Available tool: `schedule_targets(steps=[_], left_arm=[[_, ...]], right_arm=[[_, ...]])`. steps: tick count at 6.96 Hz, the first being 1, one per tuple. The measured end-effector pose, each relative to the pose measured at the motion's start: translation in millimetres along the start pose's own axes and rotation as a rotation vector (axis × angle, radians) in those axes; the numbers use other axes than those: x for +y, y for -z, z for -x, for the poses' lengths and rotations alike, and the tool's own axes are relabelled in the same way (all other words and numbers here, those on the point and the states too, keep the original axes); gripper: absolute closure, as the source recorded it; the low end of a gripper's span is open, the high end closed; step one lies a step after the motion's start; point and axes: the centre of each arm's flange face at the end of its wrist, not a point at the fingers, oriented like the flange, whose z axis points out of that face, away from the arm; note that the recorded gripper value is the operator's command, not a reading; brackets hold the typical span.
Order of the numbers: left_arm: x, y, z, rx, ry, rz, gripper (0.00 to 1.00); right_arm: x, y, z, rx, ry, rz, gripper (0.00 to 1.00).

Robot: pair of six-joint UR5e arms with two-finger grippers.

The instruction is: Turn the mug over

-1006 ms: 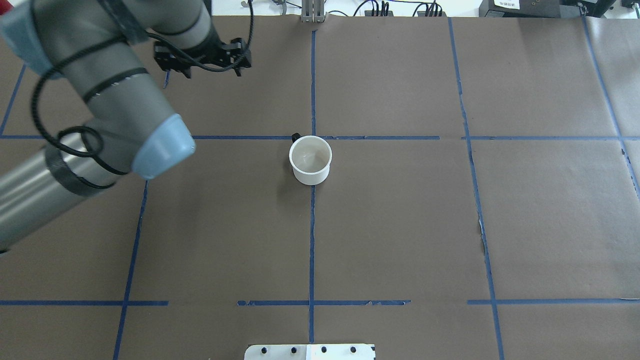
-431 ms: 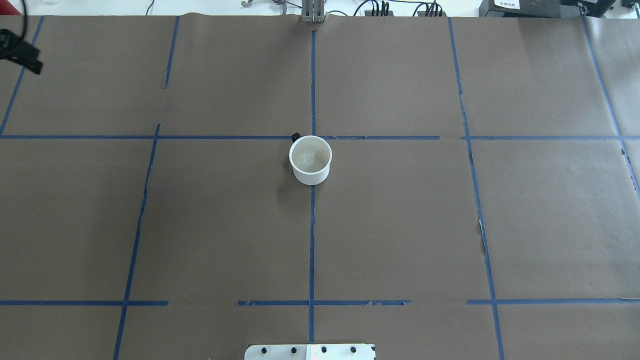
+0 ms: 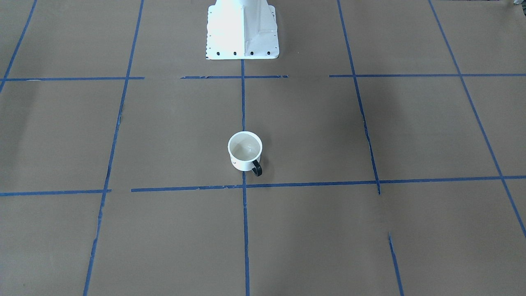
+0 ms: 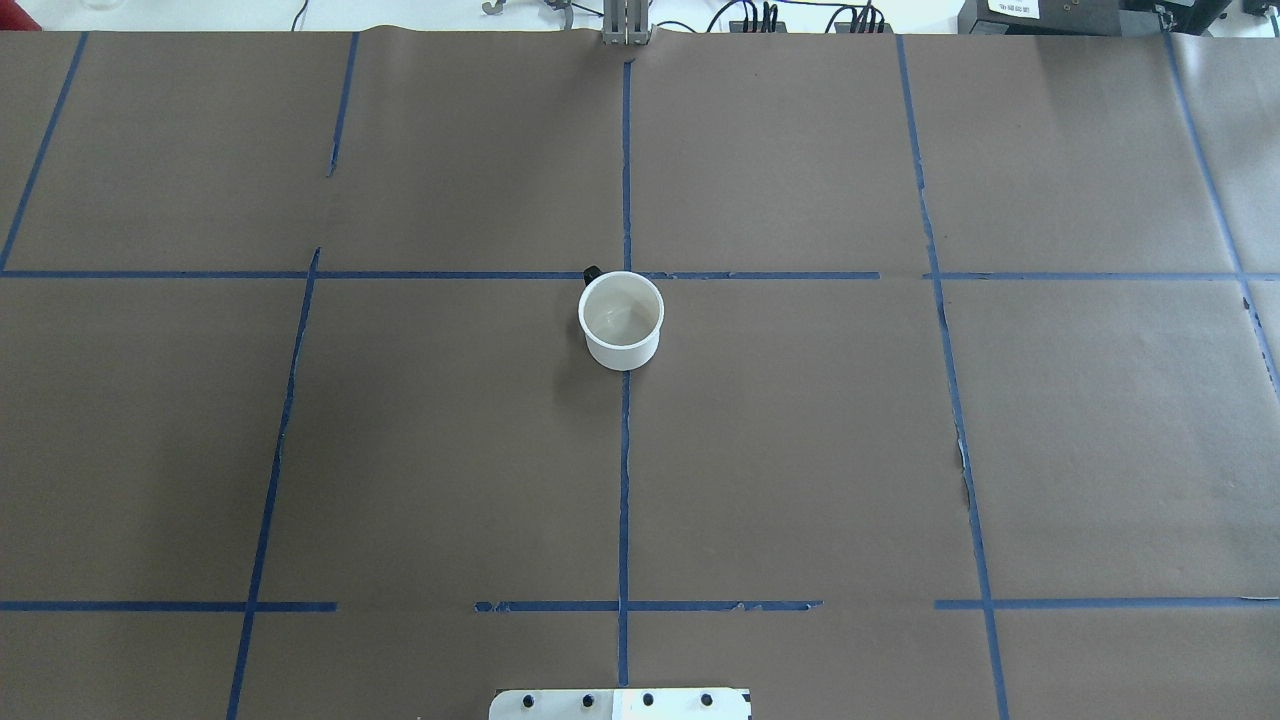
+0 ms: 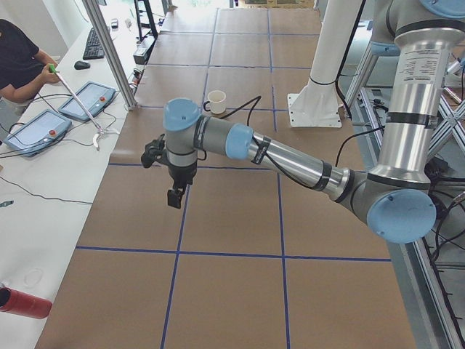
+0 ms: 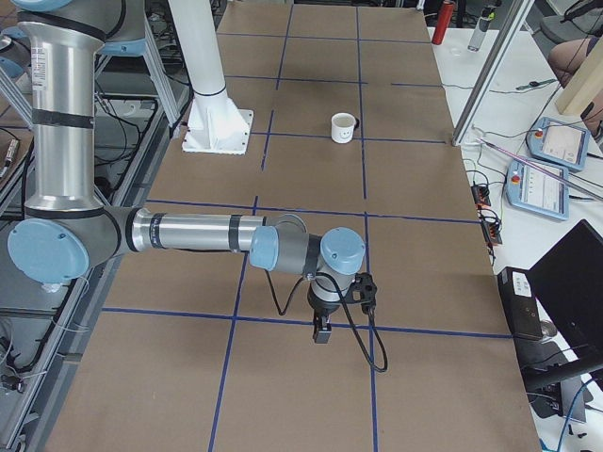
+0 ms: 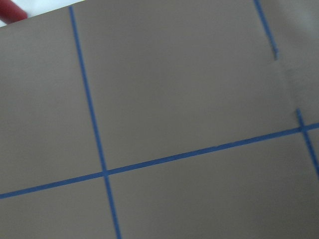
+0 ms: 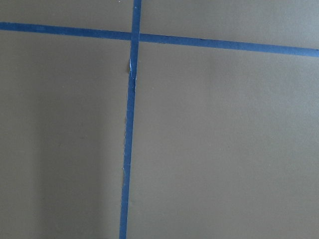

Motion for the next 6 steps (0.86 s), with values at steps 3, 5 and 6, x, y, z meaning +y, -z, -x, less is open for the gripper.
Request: schedule_targets(steps=[3, 5, 6], left_arm=[[47, -42, 74, 0.031, 0.040, 0.068, 0.00], [64, -55, 83, 0.035, 0.046, 0.074, 0.00], [68, -57, 83, 0.043, 0.048, 0.073, 0.00]], right_arm=[[0, 0, 0, 0.000, 0.000, 0.000, 0.00], [0, 0, 0, 0.000, 0.000, 0.000, 0.00], [0, 0, 0, 0.000, 0.000, 0.000, 0.00]])
